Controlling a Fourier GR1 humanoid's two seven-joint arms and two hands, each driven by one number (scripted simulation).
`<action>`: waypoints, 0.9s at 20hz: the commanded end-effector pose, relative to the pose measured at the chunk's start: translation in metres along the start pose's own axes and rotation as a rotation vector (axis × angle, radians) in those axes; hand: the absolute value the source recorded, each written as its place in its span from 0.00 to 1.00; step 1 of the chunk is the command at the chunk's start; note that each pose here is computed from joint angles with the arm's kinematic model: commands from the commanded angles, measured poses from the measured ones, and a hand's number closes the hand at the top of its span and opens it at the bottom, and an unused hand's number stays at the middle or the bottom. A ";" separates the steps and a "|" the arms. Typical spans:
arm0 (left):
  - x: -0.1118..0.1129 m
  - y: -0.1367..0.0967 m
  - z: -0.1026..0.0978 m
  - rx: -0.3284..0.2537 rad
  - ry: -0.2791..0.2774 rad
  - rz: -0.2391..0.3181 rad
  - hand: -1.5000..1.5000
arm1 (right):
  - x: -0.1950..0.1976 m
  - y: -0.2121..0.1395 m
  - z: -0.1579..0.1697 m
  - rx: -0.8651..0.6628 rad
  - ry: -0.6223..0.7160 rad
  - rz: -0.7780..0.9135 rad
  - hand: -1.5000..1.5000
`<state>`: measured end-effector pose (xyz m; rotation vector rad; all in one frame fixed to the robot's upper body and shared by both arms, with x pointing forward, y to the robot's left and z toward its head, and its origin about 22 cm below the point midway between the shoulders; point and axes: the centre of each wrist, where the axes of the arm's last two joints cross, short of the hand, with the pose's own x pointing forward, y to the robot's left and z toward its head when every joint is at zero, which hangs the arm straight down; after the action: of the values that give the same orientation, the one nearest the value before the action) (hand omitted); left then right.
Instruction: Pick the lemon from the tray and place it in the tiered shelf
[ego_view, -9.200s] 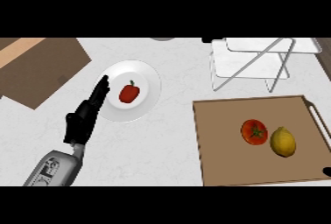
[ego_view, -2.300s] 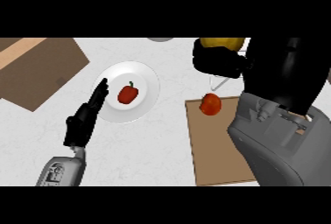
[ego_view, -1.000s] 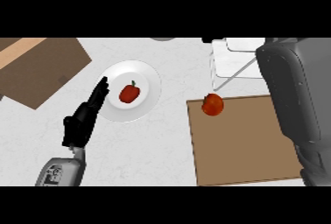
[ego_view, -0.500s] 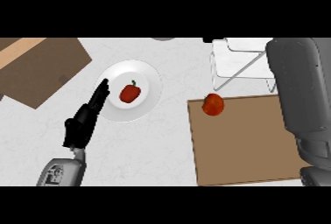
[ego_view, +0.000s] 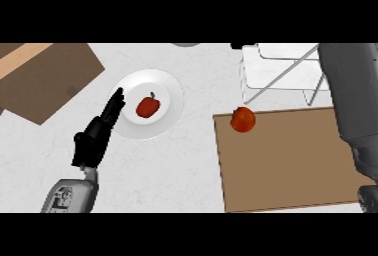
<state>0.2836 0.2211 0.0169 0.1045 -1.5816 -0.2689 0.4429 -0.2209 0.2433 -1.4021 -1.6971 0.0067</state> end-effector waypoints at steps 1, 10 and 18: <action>-0.001 -0.005 -0.005 -0.003 -0.001 0.006 0.50 | -0.029 0.000 -0.009 -0.086 0.083 0.153 0.00; 0.007 -0.014 -0.005 0.006 0.003 0.014 0.50 | -0.031 -0.022 -0.006 -0.101 0.174 0.023 0.00; 0.002 0.007 0.012 0.006 0.002 0.011 0.50 | -0.029 -0.036 -0.021 -0.032 0.182 -0.145 0.00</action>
<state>0.2806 0.2224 0.0183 0.1033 -1.5764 -0.2573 0.4272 -0.2514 0.2525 -1.3258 -1.6176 -0.2128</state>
